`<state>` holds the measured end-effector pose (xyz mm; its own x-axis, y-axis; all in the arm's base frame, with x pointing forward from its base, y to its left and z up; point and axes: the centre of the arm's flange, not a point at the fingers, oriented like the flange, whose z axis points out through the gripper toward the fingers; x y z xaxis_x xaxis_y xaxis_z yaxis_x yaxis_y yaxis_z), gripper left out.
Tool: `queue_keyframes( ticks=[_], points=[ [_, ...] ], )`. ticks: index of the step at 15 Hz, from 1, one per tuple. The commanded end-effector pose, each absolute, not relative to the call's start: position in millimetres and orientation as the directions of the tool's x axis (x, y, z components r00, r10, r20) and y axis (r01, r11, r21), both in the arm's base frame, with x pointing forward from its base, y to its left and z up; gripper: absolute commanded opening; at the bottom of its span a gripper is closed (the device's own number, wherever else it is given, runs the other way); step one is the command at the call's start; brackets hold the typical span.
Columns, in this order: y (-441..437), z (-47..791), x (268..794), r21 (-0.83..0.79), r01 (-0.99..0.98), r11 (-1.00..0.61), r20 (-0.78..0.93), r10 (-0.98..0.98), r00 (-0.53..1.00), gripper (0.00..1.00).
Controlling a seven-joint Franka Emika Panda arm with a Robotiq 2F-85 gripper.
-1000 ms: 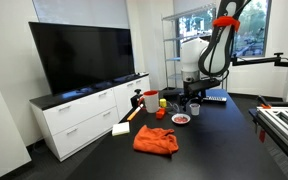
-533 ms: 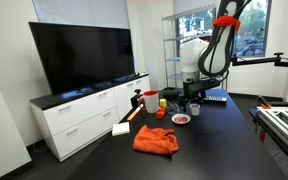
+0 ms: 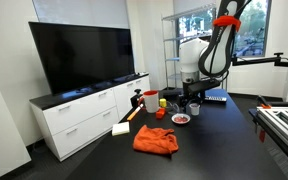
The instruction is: Put the white object inside the mug
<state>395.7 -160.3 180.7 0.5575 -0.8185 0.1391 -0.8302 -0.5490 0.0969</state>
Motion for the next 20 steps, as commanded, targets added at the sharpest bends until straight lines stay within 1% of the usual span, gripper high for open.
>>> queue_keyframes(
  ticks=[1,2,4,6,9,10,11,12,13,14,15,17,18,19,20],
  points=[
    [-158,191,395,0.089,-0.836,-0.541,0.143,-0.824,0.548,0.63],
    [-159,191,396,0.089,-0.836,-0.541,0.144,-0.824,0.548,0.58],
    [-159,192,396,0.089,-0.837,-0.54,0.144,-0.825,0.547,0.55],
    [-160,192,396,0.088,-0.838,-0.539,0.144,-0.825,0.546,0.57],
    [-161,194,397,0.084,-0.839,-0.538,0.146,-0.826,0.545,0.49],
    [-162,198,400,0.08,-0.84,-0.536,0.145,-0.828,0.542,0.44],
    [-163,204,403,0.07,-0.843,-0.533,0.148,-0.83,0.537,0.41],
    [-165,212,408,0.058,-0.847,-0.529,0.154,-0.833,0.531,0.42],
    [-167,221,415,0.041,-0.852,-0.523,0.163,-0.837,0.522,0.39],
    [-170,231,420,0.026,-0.857,-0.515,0.173,-0.842,0.511,0.45],
    [-172,240,427,0.013,-0.862,-0.507,0.18,-0.847,0.5,0.49],
    [-177,257,441,-0.012,-0.87,-0.493,0.199,-0.854,0.481,0.52],
    [-180,264,449,-0.02,-0.874,-0.486,0.21,-0.857,0.471,0.56],
    [-182,269,454,-0.024,-0.876,-0.482,0.216,-0.858,0.466,0.54],
    [-184,273,461,-0.029,-0.879,-0.477,0.223,-0.86,0.459,0.55]
  ],
)
